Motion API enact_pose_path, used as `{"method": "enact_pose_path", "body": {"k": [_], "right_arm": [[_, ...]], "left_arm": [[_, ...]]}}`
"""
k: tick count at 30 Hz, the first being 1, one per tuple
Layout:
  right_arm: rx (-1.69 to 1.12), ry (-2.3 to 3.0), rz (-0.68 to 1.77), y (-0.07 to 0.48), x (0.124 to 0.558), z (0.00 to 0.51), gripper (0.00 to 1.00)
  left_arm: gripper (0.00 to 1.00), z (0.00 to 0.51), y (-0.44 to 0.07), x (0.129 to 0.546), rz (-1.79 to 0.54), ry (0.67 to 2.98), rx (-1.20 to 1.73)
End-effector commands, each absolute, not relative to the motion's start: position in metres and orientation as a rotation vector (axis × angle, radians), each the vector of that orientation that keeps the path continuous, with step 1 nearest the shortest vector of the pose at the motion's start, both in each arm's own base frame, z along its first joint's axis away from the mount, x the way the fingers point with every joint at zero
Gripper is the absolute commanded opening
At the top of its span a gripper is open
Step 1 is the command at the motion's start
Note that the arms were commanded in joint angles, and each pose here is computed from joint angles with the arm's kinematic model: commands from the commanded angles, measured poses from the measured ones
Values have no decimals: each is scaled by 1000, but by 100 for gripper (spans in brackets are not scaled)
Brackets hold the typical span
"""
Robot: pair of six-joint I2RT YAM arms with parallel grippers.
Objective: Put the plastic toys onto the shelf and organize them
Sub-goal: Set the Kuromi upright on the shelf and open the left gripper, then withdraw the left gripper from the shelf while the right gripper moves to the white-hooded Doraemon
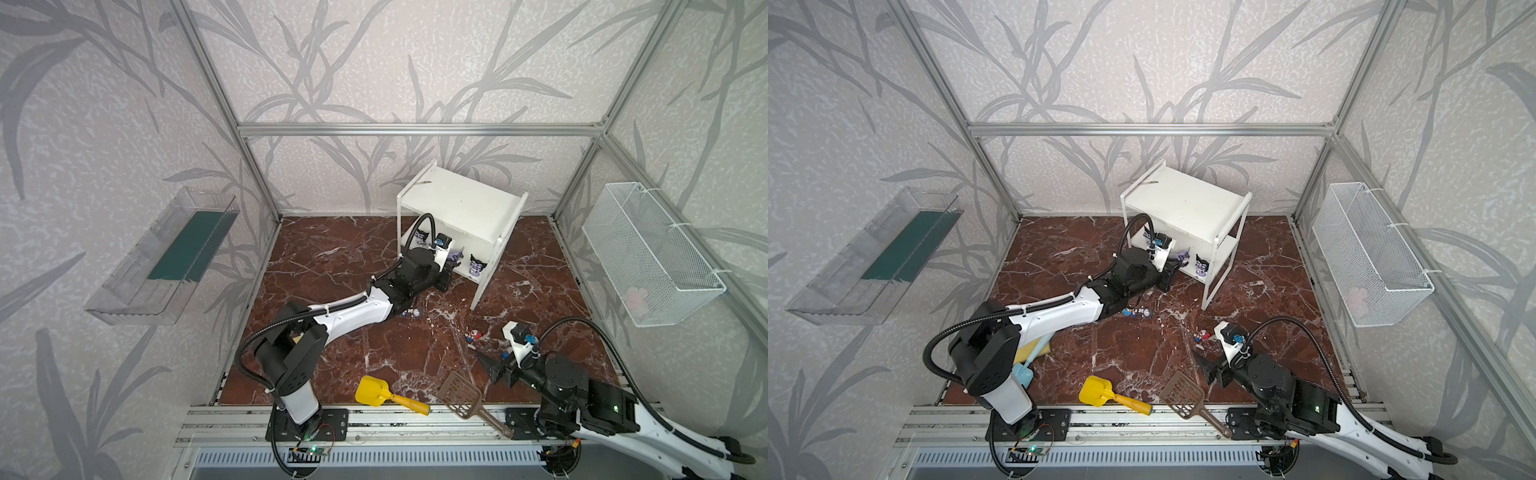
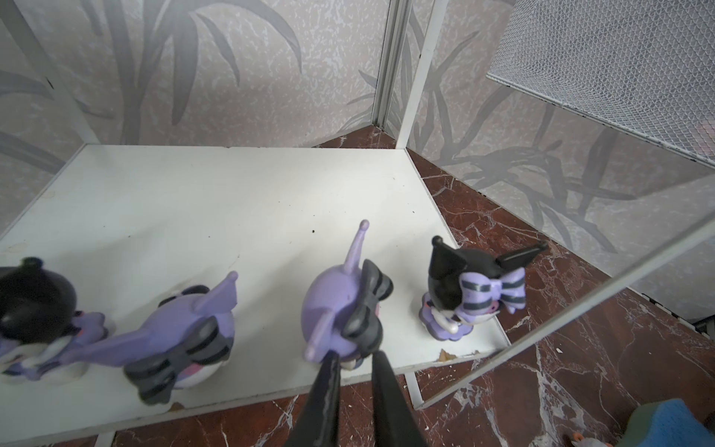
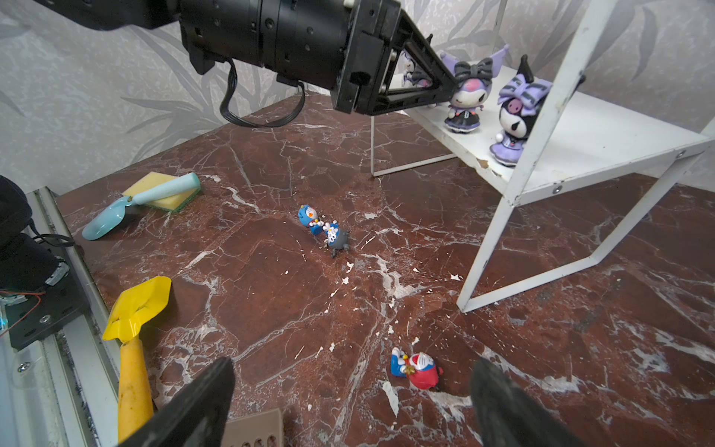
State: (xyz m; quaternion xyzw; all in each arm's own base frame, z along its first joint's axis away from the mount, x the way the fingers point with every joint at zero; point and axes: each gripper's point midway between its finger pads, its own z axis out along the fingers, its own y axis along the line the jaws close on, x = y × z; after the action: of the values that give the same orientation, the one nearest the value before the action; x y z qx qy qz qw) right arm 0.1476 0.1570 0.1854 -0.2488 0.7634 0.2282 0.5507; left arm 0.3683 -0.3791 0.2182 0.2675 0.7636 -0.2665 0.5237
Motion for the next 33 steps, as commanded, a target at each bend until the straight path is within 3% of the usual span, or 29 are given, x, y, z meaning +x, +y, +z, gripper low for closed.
{"method": "enact_pose_path", "body": {"k": [1, 27, 33], "right_arm": [[-590, 1796, 547, 158, 147, 185, 95], [-583, 1797, 545, 157, 147, 185, 95], [-569, 1801, 537, 155, 149, 185, 95]], "left_arm": [[19, 233, -382, 376, -627, 1783, 632], [19, 234, -372, 378, -564, 1794, 627], [29, 235, -367, 370, -582, 1797, 637]]}}
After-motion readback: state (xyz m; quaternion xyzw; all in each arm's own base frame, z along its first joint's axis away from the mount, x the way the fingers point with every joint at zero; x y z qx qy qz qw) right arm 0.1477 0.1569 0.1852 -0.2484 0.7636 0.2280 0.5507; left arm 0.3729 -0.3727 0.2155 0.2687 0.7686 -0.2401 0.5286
